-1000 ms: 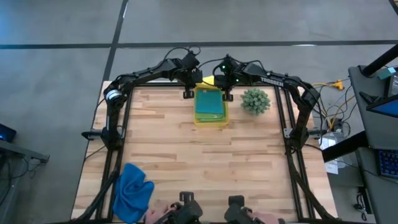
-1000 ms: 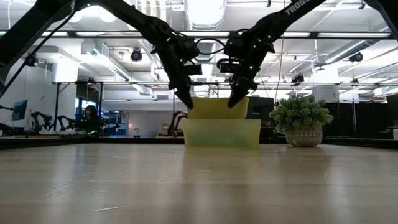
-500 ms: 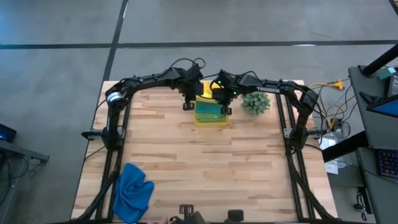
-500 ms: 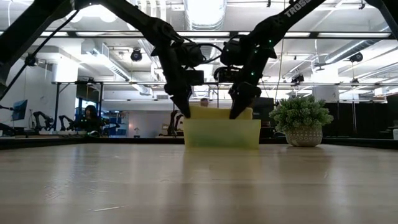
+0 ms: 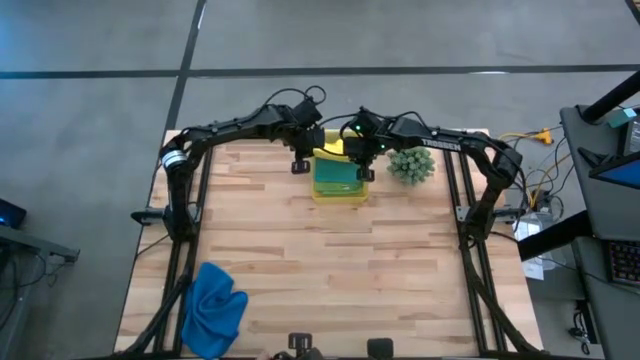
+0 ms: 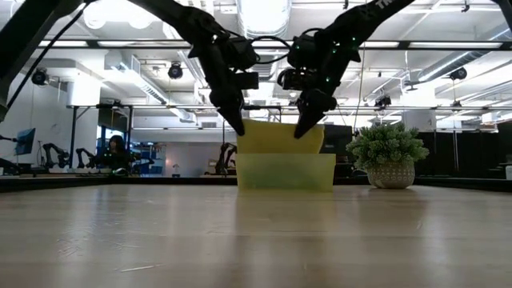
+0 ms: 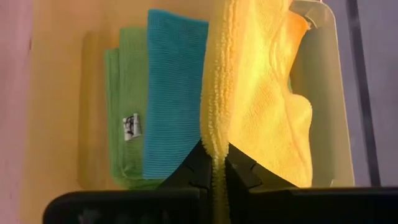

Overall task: Fold microfiber towels
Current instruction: Put the yellow microfiber cloth into the yellow bin

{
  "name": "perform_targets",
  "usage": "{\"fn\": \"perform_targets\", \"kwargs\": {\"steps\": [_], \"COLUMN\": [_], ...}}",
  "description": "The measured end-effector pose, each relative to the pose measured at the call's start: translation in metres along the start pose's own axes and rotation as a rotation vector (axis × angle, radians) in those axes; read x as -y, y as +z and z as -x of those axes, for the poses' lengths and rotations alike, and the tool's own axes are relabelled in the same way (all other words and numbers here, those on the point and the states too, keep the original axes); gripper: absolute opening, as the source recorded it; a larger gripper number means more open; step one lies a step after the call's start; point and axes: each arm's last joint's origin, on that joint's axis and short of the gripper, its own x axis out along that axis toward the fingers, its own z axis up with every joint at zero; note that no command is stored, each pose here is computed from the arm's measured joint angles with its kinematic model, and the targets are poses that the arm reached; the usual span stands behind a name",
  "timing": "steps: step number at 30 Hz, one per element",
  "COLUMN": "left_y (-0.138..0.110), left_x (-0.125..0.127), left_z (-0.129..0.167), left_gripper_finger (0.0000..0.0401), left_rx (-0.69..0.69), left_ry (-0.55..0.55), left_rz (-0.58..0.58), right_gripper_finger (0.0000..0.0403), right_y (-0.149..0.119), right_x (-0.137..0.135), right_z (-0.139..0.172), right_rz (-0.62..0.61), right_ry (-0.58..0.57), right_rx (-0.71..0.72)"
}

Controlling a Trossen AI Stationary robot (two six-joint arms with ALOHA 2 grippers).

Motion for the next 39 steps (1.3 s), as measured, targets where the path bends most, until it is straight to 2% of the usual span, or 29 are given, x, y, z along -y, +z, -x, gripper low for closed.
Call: {"fn": "perform_targets", "kwargs": {"steps": [10,18,22,30,35,39], "left_y": [0.0,-0.004,-0.004,-0.003,0.004,0.01], "left_x": [0.017,0.035,0.034,0.031,0.028,0.024], "left_z": [-0.02,-0.031,-0.028,-0.001,0.016,0.012], "left_gripper_finger": [0.0,0.0005,0.0039,0.0142,0.0166,0.0147], "left_rx": [0.034,0.016,0.03,0.088,0.183,0.244], "left_ry": [-0.055,-0.136,-0.148,-0.125,-0.081,-0.059], "left_rz": [0.121,0.126,0.15,0.181,0.175,0.24], "right_gripper_finger": [0.0009,0.0013,0.0041,0.0138,0.0175,0.0174], "right_y": [-0.008,-0.016,-0.018,-0.013,-0.011,-0.014], "right_x": [-0.004,-0.013,-0.013,-0.012,-0.002,0.008], "right_z": [-0.018,-0.029,-0.027,-0.008,0.008,0.009], "right_rz": [-0.039,-0.076,-0.084,-0.136,-0.202,-0.221], "right_ry": [0.046,0.194,0.207,0.32,0.251,0.123], "right_rx": [-0.053,-0.026,-0.049,-0.015,0.03,-0.008]}}
